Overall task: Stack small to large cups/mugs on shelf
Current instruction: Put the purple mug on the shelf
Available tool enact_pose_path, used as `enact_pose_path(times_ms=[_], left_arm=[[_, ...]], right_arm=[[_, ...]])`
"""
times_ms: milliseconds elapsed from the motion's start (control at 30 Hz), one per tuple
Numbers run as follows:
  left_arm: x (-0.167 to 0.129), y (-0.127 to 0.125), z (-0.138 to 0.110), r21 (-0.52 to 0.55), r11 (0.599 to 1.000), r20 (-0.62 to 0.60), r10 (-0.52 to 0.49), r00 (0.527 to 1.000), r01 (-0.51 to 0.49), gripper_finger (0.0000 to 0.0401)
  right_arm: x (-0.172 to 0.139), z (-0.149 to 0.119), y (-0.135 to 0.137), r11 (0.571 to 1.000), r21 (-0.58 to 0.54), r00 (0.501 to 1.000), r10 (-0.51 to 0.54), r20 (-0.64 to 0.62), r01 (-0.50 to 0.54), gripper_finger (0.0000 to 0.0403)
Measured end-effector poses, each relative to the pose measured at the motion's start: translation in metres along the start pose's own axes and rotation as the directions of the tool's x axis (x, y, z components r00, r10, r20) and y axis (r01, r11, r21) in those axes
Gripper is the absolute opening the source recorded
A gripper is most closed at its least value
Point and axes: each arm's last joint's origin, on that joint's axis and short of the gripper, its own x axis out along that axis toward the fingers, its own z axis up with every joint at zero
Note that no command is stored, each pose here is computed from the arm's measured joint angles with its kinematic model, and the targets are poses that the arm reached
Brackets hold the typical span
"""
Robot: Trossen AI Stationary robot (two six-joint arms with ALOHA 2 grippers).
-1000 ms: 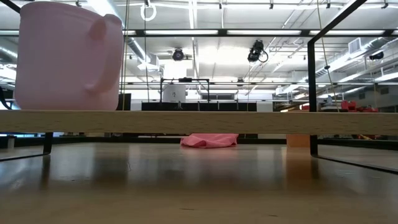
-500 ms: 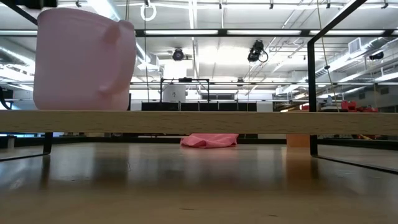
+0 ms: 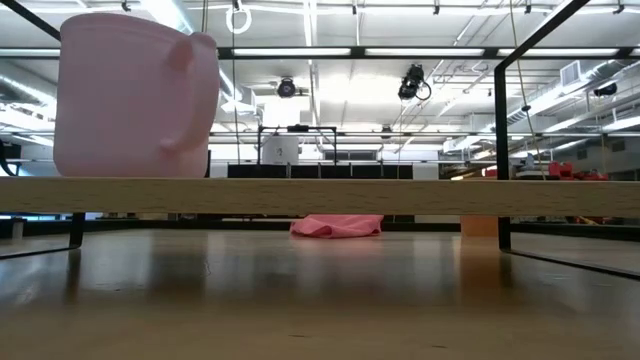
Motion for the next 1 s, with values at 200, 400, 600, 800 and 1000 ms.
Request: enact_pose_path(times_ms=[200, 400, 600, 800, 1000], left_arm=[[-0.006, 0.012, 0.022, -0.150, 0.988, -0.051, 0.021, 0.998, -0.028, 0.0019], [0.006, 0.019, 0.034, -0.203, 0.979, -0.101, 0.009, 0.995, -0.029, 0.0052], [0.011, 0.024, 0.044, 0.021, 1.000, -0.093, 0.004, 0.996, -0.002, 0.0082], [0.029, 0.021, 0.050, 0.199, 0.980, -0.117, 0.044, 0.992, -0.020, 0.0102], [0.055, 0.012, 0.050, 0.313, 0.950, -0.201, 0.073, 0.977, -0.007, 0.0115]], right_arm=[[0.000, -0.001, 0.000, 1.000, 0.004, 1.000, -0.011, -0.009, 0.011, 0.0025], [0.000, -0.005, -0.001, 0.998, 0.054, 0.999, -0.017, -0.050, 0.020, 0.0025], [0.000, -0.007, -0.001, 0.998, 0.055, 0.998, -0.020, -0.066, 0.024, 0.0025], [0.000, -0.008, -0.002, 0.998, 0.055, 0.997, -0.022, -0.078, 0.027, 0.0026], [0.000, -0.009, -0.002, 0.998, 0.057, 0.996, -0.024, -0.087, 0.029, 0.0044]])
